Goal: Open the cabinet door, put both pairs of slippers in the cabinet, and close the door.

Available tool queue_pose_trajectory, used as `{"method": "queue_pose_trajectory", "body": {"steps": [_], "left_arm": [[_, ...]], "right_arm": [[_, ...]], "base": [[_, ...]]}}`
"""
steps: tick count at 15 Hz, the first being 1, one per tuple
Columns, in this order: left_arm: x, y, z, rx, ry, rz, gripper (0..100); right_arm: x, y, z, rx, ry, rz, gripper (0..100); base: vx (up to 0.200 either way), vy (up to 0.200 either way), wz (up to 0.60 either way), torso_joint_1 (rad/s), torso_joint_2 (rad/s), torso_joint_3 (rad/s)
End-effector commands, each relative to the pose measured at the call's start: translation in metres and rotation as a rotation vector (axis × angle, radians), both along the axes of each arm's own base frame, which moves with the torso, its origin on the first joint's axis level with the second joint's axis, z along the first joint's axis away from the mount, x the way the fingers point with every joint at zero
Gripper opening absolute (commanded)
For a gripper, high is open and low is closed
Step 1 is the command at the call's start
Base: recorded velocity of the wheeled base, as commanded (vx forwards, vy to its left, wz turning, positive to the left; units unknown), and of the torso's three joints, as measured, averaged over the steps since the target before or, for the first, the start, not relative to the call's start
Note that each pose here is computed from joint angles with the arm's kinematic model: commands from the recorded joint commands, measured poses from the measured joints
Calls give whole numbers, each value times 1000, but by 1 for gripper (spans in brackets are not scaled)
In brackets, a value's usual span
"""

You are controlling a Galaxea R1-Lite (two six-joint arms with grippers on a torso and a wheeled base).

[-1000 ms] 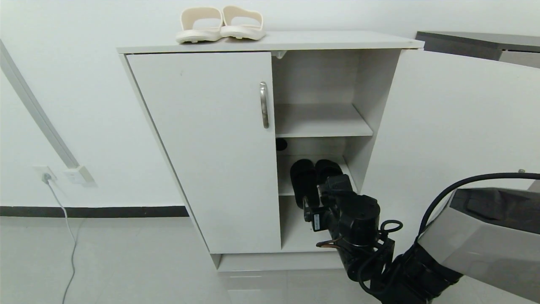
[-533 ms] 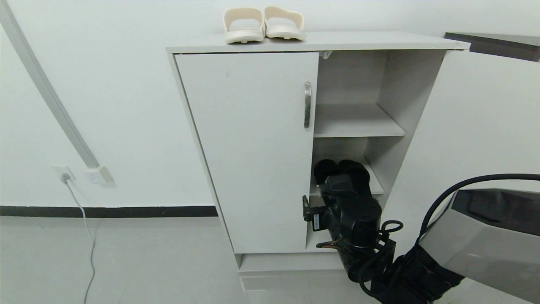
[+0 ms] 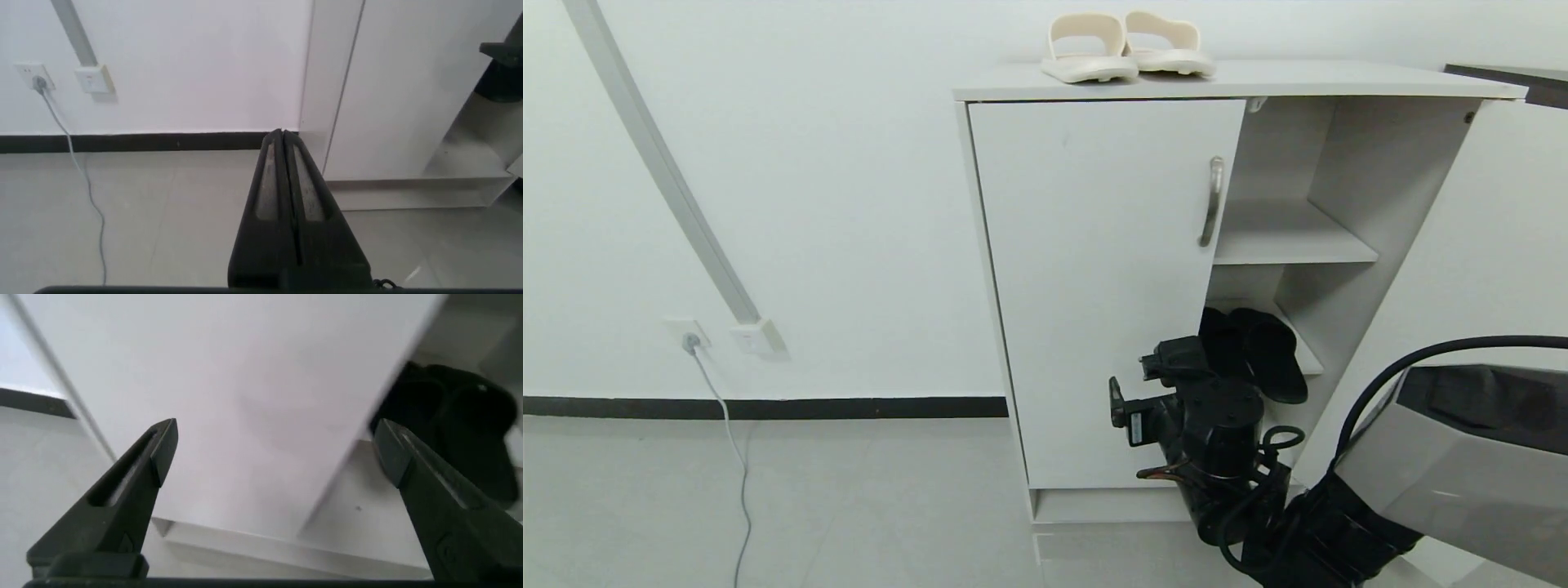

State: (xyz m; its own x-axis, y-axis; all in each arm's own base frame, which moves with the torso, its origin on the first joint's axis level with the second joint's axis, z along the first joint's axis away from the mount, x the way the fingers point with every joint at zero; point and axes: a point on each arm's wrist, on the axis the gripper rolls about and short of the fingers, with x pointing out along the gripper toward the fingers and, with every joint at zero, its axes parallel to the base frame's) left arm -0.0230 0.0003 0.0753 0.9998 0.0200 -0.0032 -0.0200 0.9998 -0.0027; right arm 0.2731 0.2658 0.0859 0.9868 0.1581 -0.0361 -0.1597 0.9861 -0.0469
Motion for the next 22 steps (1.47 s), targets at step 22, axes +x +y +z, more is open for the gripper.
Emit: {"method": "queue_pose_trajectory", "body": {"steps": [22], "left_arm": [[0, 0, 0, -2, 1, 1, 0]], "right_arm": [[-4, -13, -11, -58, -50, 97, 100]], "base": [[0, 0, 0, 7, -96, -94]]}}
